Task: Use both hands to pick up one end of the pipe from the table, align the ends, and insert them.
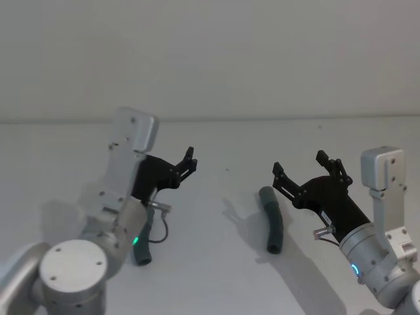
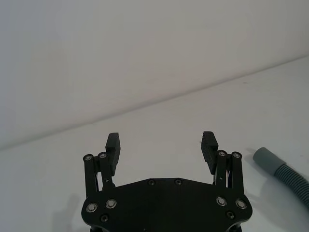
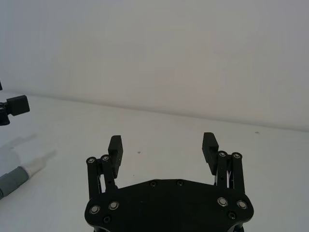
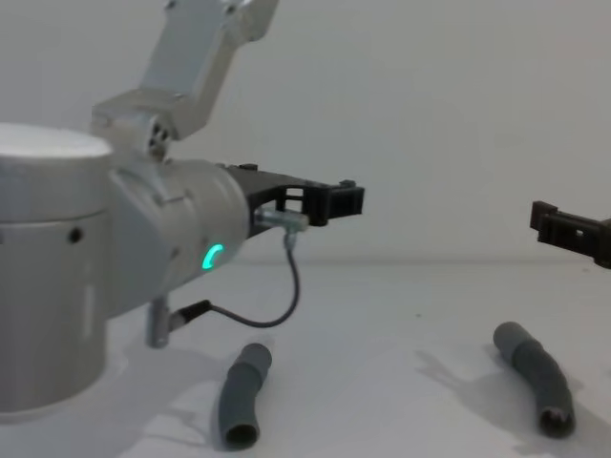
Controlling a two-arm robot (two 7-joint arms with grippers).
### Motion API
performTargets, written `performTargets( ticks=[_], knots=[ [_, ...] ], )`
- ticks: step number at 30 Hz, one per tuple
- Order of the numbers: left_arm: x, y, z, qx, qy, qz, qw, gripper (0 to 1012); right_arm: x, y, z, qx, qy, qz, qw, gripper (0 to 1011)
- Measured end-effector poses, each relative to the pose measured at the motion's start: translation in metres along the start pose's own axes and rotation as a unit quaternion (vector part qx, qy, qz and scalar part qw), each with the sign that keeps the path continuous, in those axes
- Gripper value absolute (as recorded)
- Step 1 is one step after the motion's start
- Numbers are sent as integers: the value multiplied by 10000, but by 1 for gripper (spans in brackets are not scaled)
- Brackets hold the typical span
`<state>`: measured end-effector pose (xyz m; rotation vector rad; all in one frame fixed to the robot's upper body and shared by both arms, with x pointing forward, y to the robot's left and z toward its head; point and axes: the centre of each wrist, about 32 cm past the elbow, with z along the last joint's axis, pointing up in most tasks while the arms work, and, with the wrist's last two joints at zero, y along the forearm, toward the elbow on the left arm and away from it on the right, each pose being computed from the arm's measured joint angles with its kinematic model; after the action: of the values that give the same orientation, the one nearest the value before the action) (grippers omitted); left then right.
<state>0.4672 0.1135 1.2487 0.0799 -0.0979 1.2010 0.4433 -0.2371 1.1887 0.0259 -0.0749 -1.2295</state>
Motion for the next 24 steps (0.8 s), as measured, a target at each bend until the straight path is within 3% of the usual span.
performTargets(
  ticks=[1,4,7,12,19,24],
  knots=[
    [-60,7,32,41,36,57,10000,1001,0,0,0,0,0,0,10000,1002],
    [-150,20,74,161,66,199,9997,1001,0,0,0,0,0,0,10000,1002],
    [-305,52,148,360,115,433,9983,1001,0,0,0,0,0,0,10000,1002],
    [-476,95,242,582,164,687,9958,1001,0,0,0,0,0,0,10000,1002],
    [-593,134,321,776,176,907,9927,1001,0,0,0,0,0,0,10000,1002],
    [-572,215,372,1022,176,995,9896,1001,0,0,0,0,0,-1,10000,1002]
  ],
)
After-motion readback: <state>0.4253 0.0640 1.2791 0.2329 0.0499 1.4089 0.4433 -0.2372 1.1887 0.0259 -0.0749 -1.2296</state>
